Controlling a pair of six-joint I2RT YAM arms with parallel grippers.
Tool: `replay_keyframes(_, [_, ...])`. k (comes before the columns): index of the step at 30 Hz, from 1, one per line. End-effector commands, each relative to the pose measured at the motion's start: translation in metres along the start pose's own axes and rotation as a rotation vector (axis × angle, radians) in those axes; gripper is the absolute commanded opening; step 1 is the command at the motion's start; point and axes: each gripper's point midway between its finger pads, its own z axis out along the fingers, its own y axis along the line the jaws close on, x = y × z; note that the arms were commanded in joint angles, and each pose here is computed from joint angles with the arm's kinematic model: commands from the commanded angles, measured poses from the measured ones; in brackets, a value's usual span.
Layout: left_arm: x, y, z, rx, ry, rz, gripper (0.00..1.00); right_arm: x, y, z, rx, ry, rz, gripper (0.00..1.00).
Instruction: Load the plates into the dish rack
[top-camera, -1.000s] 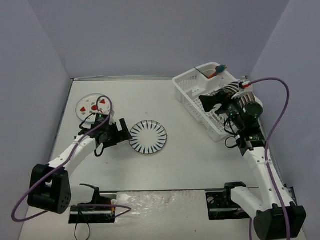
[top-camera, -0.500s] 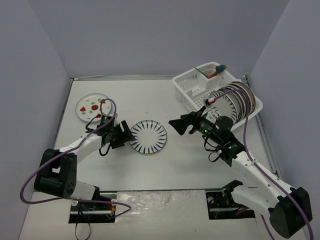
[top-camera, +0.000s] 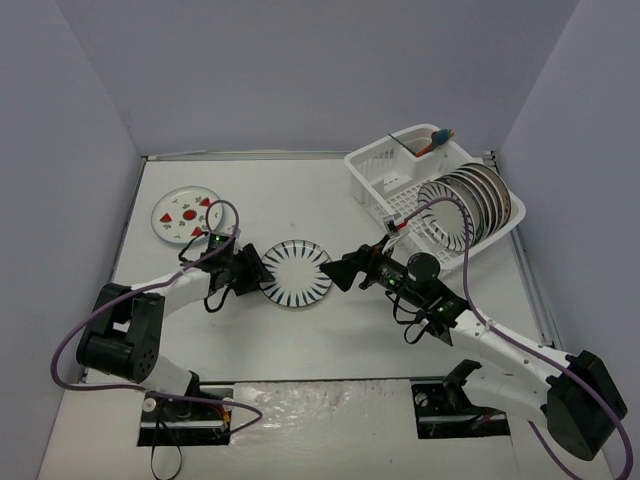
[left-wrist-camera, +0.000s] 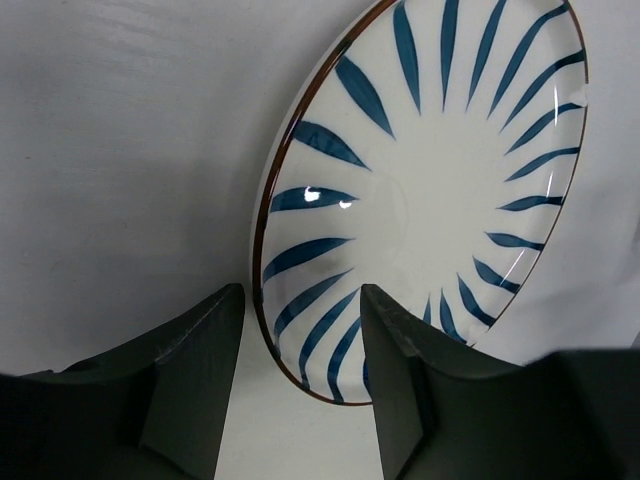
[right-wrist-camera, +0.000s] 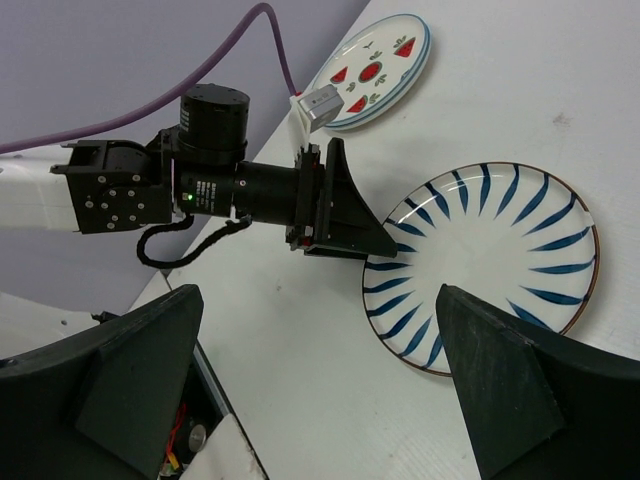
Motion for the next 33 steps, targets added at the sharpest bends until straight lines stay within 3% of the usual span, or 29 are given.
replay_keyframes(1, [-0.005, -0.003, 0.005, -0.007, -0.024, 0.000, 0.42, -0.023, 0.011, 0.004, -0.032, -0.109, -0.015, 1.00])
replay_keyframes(9, [0.004, 0.010, 0.011, -0.034, -0.013, -0.014, 0.01, -0.001, -0.013, 0.002, 0.053, -0.104, 0.046, 1.00])
replay_keyframes(14, [0.004, 0.001, 0.003, -0.004, -0.019, -0.053, 0.00, 0.016, -0.031, -0.001, 0.131, -0.098, 0.160, 1.00])
replay_keyframes(21, [-0.020, -0.045, -0.032, 0.126, -0.104, -0.160, 0.00, 0.043, -0.065, -0.012, 0.277, -0.087, 0.290, 1.00])
replay_keyframes(33, [-0.033, -0.083, -0.063, 0.287, -0.151, -0.289, 0.00, 0.076, -0.079, 0.001, 0.311, -0.039, 0.472, 1.00])
